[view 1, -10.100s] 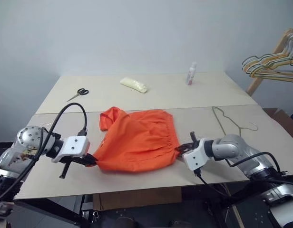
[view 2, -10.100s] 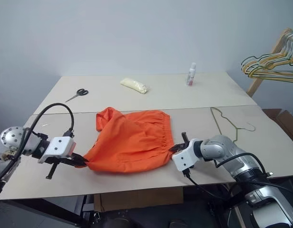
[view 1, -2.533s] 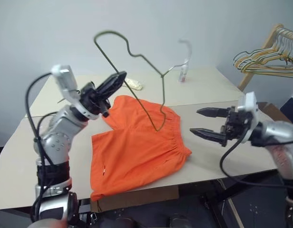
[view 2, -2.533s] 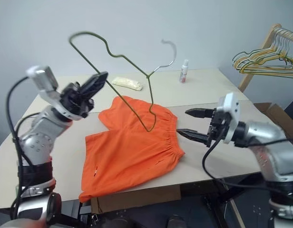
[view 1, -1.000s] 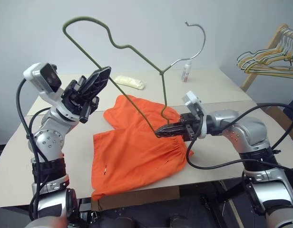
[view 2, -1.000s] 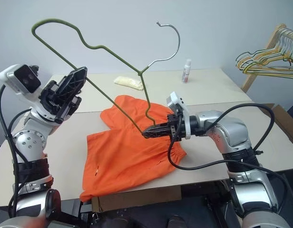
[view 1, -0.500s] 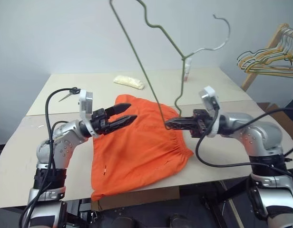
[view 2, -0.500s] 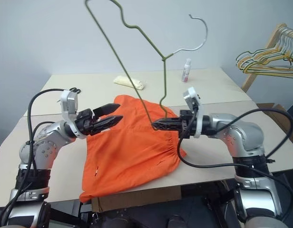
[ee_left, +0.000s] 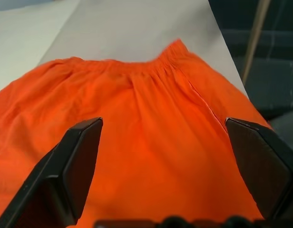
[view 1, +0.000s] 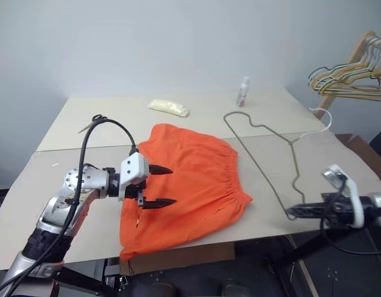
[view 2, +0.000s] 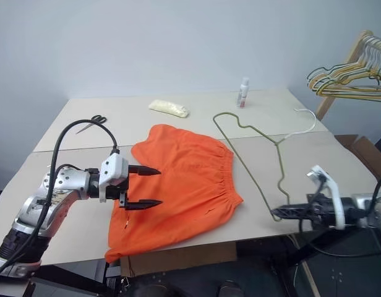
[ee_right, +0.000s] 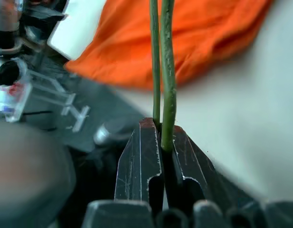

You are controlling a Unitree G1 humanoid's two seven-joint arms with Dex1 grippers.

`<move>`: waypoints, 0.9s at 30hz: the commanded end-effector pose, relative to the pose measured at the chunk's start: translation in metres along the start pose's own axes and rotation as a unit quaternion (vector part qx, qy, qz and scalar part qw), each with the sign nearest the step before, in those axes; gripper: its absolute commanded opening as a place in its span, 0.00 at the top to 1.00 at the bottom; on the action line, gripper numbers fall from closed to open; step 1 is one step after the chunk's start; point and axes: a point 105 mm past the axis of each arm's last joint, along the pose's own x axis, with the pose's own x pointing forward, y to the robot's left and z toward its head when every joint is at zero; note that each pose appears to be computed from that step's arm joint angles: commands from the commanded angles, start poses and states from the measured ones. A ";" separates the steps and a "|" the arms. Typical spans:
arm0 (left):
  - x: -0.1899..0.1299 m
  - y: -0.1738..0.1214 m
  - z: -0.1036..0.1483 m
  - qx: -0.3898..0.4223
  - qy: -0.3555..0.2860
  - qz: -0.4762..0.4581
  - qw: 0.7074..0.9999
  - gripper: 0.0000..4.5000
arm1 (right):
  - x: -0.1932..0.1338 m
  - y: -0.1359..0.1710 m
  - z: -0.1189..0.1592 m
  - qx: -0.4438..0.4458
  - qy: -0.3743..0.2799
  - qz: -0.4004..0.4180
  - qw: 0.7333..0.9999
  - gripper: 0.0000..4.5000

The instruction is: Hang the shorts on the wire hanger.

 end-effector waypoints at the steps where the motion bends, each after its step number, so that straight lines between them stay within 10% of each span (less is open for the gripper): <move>1: 0.003 -0.006 0.003 0.047 0.020 -0.015 0.999 0.01 | -0.013 -0.008 -0.026 0.052 0.044 0.008 0.998 1.00; 27: 0.009 -0.022 0.011 0.046 0.009 -0.039 0.998 0.01 | -0.010 -0.048 -0.029 0.105 0.070 -0.039 0.991 1.00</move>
